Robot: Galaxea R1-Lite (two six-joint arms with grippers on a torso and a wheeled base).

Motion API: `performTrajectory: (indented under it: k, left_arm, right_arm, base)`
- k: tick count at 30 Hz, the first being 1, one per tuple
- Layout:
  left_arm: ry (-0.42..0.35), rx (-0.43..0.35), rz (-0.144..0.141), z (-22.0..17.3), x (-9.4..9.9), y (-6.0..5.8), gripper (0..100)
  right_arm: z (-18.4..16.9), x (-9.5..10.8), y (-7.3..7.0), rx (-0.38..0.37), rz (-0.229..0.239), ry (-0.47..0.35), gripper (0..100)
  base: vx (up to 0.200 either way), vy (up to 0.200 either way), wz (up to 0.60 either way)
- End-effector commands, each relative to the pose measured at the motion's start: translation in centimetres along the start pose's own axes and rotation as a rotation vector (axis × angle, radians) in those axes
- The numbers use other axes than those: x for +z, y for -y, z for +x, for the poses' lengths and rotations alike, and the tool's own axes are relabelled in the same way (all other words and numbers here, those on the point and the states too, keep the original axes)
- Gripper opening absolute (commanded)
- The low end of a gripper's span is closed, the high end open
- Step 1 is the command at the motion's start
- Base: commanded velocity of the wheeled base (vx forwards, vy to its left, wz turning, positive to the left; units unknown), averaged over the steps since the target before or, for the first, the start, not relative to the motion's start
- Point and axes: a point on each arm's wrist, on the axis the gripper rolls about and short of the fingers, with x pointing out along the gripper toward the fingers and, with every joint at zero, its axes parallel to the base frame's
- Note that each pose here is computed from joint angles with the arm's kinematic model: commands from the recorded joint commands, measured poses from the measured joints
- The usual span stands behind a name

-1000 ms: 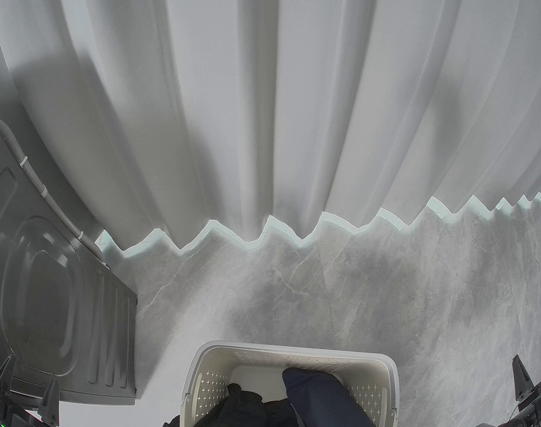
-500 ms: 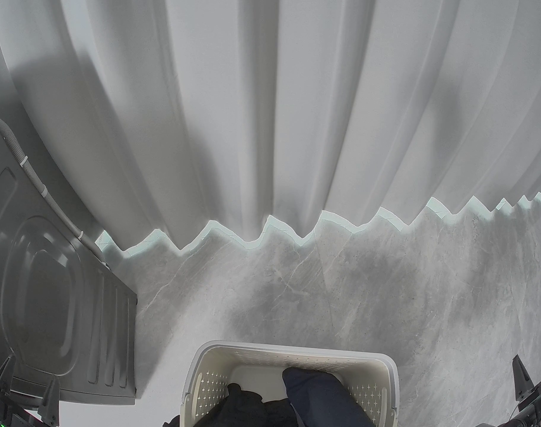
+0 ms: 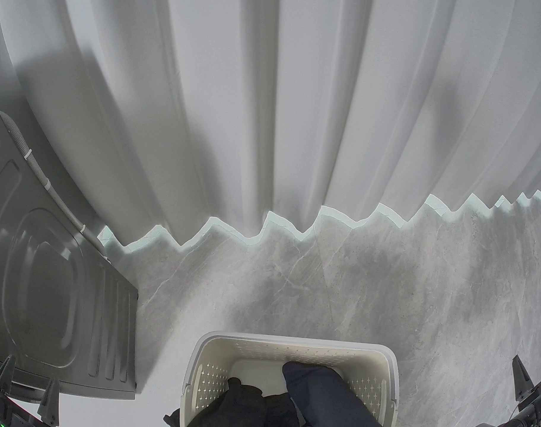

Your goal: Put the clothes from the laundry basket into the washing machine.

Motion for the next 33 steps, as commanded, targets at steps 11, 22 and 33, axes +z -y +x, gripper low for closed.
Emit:
performTrajectory:
  k: [11,22,33]
  left_arm:
    - [-0.001,0.001,0.0,0.01,-0.48,-0.02,100]
    - [-0.002,0.001,0.0,0.02,-0.48,-0.02,100]
    - [-0.001,0.001,0.0,0.01,-0.48,-0.02,100]
  right_arm:
    - [0.11,-0.44,0.0,0.0,0.002,-0.014,100]
    - [0.11,-0.44,0.0,0.002,0.001,-0.014,100]
    - [0.11,-0.44,0.0,0.002,0.001,-0.014,100]
  base:
    - [-0.2,0.0,0.0]
    - [-0.2,0.0,0.0]
    - [-0.2,0.0,0.0]
